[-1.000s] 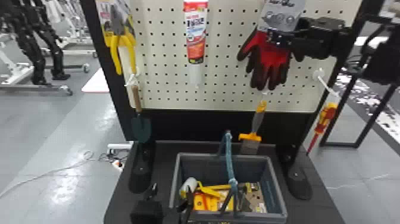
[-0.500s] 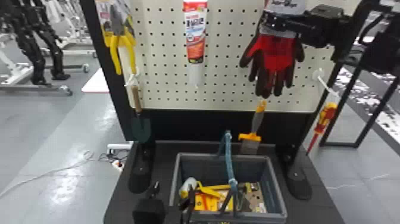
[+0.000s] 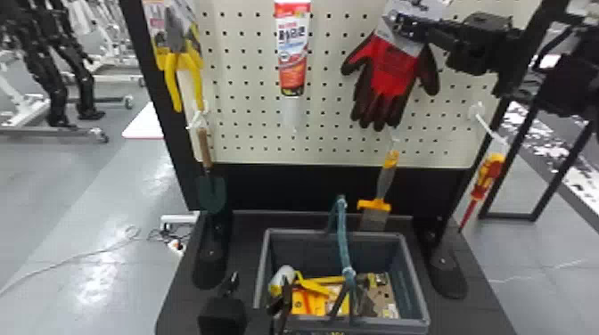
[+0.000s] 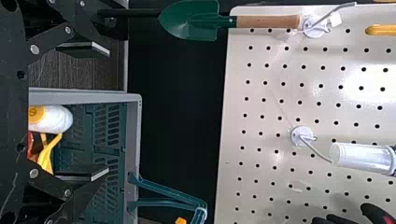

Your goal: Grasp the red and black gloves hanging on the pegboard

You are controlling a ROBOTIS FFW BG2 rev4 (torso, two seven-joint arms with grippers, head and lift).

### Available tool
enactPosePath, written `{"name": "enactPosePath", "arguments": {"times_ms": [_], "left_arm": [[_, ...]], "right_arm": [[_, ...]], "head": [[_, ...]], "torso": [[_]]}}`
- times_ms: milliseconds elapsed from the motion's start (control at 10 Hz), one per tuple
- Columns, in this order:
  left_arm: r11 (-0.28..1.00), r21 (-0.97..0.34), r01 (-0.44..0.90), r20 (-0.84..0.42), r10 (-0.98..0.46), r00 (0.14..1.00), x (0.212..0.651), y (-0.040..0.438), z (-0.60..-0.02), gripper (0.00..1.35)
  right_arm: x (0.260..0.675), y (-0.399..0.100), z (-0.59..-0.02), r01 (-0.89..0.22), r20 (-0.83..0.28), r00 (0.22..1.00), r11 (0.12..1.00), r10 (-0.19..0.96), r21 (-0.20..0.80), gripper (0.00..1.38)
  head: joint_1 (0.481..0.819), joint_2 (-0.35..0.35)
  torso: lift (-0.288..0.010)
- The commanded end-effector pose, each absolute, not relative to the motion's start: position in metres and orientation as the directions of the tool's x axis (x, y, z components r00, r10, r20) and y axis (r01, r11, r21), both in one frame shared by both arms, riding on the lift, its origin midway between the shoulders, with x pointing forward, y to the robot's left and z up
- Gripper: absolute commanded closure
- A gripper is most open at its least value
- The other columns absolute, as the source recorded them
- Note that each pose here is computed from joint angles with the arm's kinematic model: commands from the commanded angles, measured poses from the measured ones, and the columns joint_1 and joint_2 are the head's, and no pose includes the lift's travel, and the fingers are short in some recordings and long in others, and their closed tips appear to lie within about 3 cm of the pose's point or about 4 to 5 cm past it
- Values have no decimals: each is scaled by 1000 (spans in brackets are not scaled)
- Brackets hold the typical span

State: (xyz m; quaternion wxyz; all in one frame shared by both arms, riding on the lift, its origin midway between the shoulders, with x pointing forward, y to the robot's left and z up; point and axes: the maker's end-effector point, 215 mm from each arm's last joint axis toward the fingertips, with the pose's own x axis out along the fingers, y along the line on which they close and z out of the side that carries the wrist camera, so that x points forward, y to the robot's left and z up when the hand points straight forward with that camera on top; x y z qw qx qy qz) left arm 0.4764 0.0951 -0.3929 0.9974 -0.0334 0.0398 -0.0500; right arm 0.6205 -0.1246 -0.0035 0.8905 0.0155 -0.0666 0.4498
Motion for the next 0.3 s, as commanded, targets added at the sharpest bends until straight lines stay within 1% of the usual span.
{"name": "enactPosePath", "arguments": {"times_ms": [0, 200], "left_arm": [[993, -71, 97, -76, -102, 992, 476, 95, -393, 394], [993, -70, 97, -76, -102, 992, 477, 95, -393, 394]], "right_arm": [[620, -125, -2, -803, 139, 585, 595, 799, -32, 1288], [619, -124, -3, -806, 145, 583, 592, 800, -27, 1288]], "head": [[549, 0], [549, 0]], "torso": [[-100], [-100]]}}
